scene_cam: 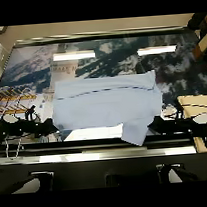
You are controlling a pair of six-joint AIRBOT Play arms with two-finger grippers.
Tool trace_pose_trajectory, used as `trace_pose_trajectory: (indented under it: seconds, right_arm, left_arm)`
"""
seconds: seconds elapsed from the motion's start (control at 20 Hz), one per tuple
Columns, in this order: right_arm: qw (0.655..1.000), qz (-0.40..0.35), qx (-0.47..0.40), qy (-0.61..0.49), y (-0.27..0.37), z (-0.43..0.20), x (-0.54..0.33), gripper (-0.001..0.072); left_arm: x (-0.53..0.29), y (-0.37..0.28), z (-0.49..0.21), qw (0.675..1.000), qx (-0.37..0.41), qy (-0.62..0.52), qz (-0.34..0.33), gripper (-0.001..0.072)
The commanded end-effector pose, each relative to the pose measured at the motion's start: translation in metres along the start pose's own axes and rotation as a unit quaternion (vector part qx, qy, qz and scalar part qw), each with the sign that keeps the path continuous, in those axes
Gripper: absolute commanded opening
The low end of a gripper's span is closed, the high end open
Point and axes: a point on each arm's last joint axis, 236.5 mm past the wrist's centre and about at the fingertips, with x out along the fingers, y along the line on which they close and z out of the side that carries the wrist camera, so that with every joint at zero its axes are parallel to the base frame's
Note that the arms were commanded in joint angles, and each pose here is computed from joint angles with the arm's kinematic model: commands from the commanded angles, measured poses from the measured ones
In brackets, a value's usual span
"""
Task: Fold the clothes and pants, and hang the long-sleeved shirts on hangers.
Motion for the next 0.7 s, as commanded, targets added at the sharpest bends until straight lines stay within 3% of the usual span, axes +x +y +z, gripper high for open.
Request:
trace_pose_trajectory:
  seconds: [0.0,0.15,0.35,0.65]
  right_arm:
    - [0.999,0.015,-0.029,0.023,0.019,-0.023,-0.017,0.0038]
    - [0.998,0.006,-0.046,0.046,0.03,-0.061,-0.039,0.0037]
    - [0.997,0.001,-0.075,0.003,0.056,-0.089,-0.077,0.0036]
    - [0.986,-0.002,-0.125,-0.111,0.087,0.005,-0.11,0.0035]
  left_arm:
    - [-0.021,-0.01,-0.006,1.0,0.004,-0.009,0.001,0.0011]
    - [-0.055,-0.001,-0.027,0.998,0.019,-0.024,0.05,0.0011]
    - [-0.1,-0.017,-0.043,0.994,0.034,-0.092,0.046,0.0011]
    - [-0.117,-0.061,0.005,0.985,0.051,-0.163,0.001,0.001]
